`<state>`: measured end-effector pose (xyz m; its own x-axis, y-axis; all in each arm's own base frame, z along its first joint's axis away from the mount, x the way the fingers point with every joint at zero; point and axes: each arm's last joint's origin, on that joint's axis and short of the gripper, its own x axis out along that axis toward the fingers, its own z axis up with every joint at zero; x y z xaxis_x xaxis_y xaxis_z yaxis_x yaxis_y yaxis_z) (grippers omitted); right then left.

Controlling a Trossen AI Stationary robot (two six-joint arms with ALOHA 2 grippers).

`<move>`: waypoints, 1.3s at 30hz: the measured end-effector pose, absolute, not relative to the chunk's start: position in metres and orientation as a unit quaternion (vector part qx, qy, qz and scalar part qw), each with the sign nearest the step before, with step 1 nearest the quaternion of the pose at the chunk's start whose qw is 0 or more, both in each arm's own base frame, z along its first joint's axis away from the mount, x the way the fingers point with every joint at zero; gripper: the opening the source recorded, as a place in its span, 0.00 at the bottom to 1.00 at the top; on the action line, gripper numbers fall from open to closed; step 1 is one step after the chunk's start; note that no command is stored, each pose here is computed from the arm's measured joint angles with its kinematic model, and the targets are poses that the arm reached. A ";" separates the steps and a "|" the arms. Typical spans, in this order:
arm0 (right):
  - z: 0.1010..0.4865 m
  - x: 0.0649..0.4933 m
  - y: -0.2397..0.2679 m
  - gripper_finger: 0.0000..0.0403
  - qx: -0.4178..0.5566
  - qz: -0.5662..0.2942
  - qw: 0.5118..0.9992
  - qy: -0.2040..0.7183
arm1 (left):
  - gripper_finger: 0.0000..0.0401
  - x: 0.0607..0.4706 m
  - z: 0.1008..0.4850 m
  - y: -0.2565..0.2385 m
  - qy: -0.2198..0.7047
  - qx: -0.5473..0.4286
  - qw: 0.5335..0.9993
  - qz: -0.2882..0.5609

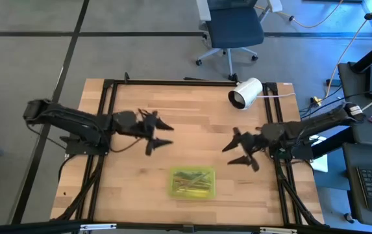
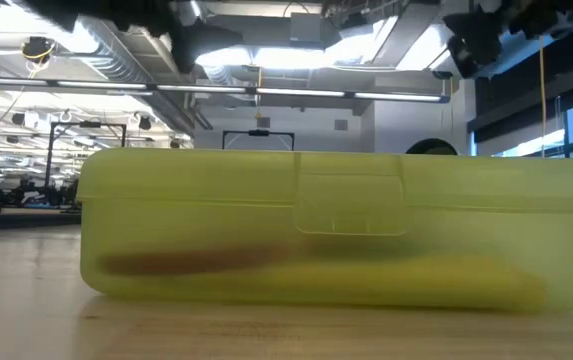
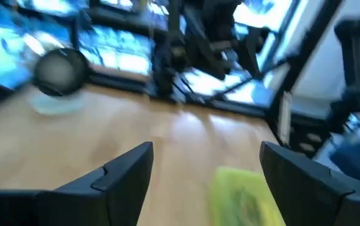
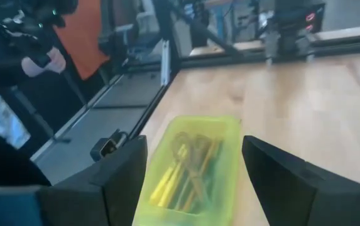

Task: Pick & place school supplies into a supply box
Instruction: Return to Home Position

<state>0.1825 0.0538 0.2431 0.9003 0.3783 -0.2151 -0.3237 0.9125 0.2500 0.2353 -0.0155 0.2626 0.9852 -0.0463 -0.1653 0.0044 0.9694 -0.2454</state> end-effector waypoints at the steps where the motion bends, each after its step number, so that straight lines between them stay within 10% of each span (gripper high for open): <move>1: 0.242 0.177 0.050 0.66 0.107 0.175 0.971 0.122 | 0.71 0.229 0.262 -0.010 0.074 -0.122 0.990 -0.009; 39: 0.196 0.102 0.008 0.66 0.167 0.072 0.983 -0.009 | 0.71 0.105 0.180 0.026 -0.066 -0.135 0.975 0.164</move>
